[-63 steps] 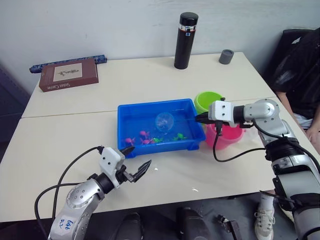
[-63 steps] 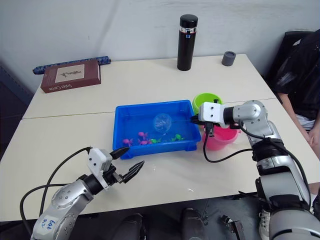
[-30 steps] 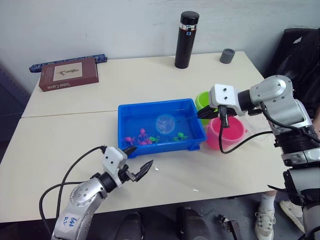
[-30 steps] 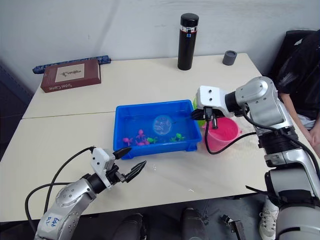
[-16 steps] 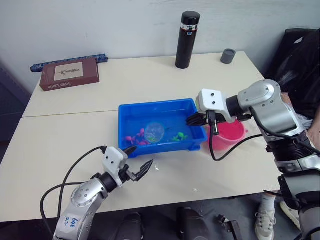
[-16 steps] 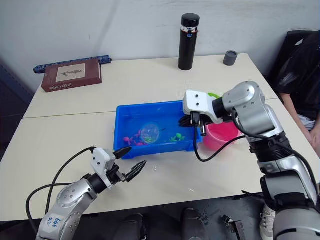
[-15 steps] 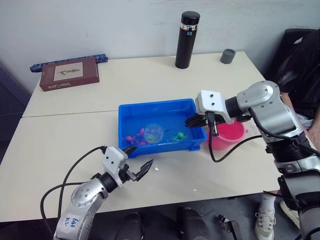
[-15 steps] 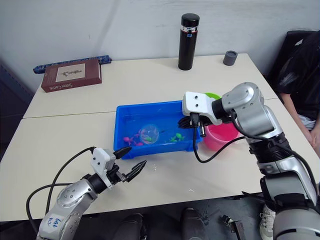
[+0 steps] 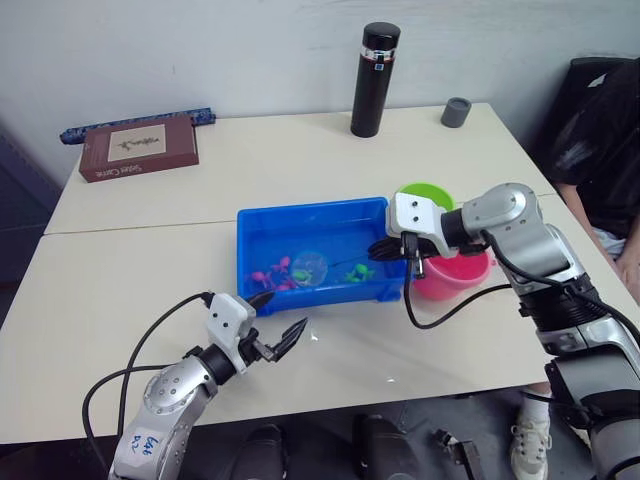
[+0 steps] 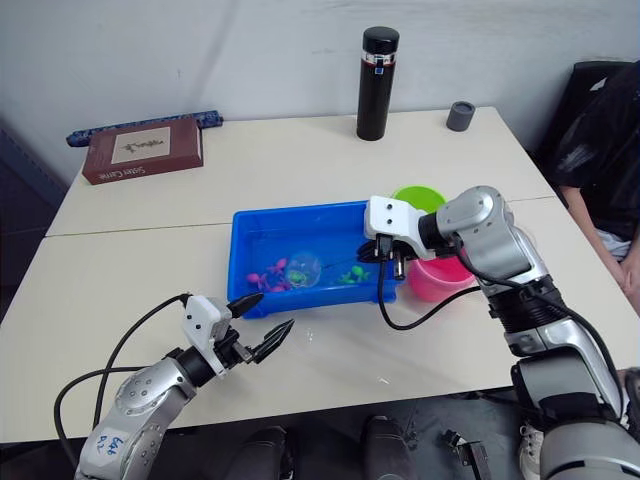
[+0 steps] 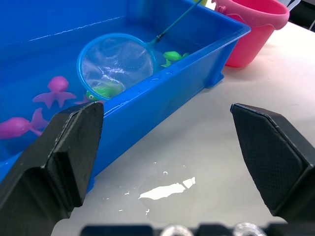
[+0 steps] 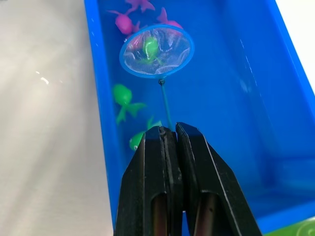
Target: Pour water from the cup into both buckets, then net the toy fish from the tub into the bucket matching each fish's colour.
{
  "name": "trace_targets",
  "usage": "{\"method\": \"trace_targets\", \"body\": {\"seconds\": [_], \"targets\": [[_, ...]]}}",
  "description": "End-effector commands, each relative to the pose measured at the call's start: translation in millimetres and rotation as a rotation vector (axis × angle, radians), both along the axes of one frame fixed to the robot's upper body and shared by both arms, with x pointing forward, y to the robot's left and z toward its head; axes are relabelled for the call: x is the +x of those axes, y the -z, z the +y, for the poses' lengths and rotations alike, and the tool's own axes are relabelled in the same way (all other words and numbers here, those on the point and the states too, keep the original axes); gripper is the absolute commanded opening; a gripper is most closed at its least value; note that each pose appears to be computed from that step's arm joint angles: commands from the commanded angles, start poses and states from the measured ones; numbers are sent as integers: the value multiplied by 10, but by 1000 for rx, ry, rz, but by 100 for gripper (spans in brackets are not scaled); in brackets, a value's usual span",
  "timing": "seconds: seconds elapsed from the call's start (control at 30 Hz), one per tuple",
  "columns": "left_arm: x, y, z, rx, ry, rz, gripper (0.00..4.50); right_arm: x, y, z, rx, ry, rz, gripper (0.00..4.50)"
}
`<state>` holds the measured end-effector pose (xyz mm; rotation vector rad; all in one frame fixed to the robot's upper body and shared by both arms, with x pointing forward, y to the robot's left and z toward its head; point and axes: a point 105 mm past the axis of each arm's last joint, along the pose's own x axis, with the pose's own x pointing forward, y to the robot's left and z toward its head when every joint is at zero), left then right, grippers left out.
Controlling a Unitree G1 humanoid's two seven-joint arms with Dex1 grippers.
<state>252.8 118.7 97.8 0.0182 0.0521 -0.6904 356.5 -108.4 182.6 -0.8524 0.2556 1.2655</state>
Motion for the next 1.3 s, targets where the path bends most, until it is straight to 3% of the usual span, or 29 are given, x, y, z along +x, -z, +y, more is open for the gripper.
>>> {"method": "trace_targets", "body": {"seconds": [0.03,0.47,1.3], "targets": [[-22,-64,-46,-5,9,-29,446,29,-44,13,3,-7,-30,0],[-22,-64,-53,-7,4,-30,446,120,45,-25,2,20,-35,0],[-48,-51,-59,-9,-6,-27,446,-25,198,199,24,-54,-3,0]]}}
